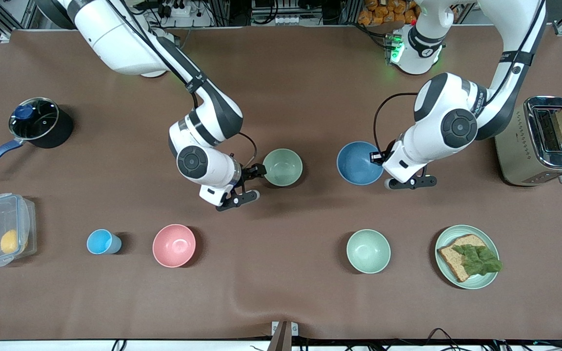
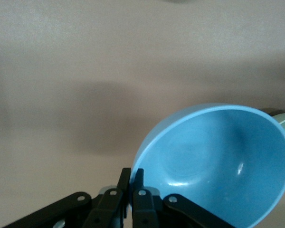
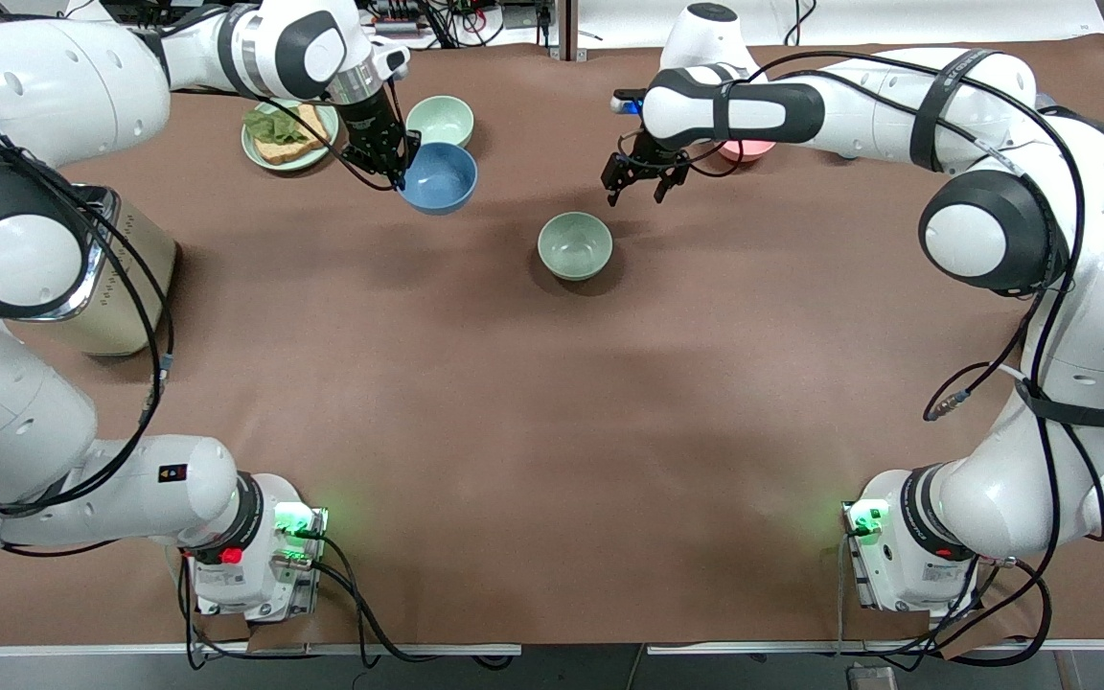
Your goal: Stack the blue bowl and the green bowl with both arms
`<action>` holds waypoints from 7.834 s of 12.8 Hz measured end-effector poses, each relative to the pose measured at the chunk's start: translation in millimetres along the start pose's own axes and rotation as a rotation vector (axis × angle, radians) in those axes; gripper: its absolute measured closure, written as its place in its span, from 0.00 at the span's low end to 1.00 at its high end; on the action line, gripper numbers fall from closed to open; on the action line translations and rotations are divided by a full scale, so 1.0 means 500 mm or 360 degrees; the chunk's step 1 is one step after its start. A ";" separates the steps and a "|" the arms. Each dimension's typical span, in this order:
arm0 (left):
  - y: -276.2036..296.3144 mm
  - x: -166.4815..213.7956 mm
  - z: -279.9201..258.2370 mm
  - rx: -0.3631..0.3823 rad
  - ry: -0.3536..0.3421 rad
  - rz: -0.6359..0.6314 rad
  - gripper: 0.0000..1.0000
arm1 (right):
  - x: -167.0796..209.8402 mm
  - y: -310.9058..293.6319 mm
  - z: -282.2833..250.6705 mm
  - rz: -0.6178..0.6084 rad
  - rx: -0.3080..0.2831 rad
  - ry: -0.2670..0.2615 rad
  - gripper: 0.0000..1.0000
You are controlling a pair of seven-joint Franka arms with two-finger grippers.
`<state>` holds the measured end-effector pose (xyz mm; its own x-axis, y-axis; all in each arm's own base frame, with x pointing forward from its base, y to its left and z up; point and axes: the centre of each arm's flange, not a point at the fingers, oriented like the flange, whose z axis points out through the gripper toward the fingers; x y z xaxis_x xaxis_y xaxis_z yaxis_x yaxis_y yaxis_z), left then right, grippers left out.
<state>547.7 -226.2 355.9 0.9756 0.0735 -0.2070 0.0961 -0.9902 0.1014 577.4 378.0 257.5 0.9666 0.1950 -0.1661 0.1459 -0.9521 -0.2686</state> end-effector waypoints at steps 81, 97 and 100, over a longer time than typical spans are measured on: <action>-0.151 -0.080 -0.490 0.0171 0.0414 -0.0228 0.00 | -0.051 0.491 -0.574 0.0082 -0.0184 0.0008 0.00; -0.246 -0.100 -0.567 0.0223 0.0343 0.0022 0.00 | -0.319 0.549 -0.820 0.0248 -0.0321 0.0183 0.00; -0.245 -0.102 -0.566 0.0229 0.0333 0.0063 0.00 | -0.320 0.552 -0.820 0.0253 -0.0323 0.0182 0.00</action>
<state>542.3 -75.2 629.5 0.9991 0.0424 0.0016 0.0424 -0.9984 -0.0374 549.4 -12.5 598.9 0.9966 0.0224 -0.0795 0.0184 -0.9986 -0.0503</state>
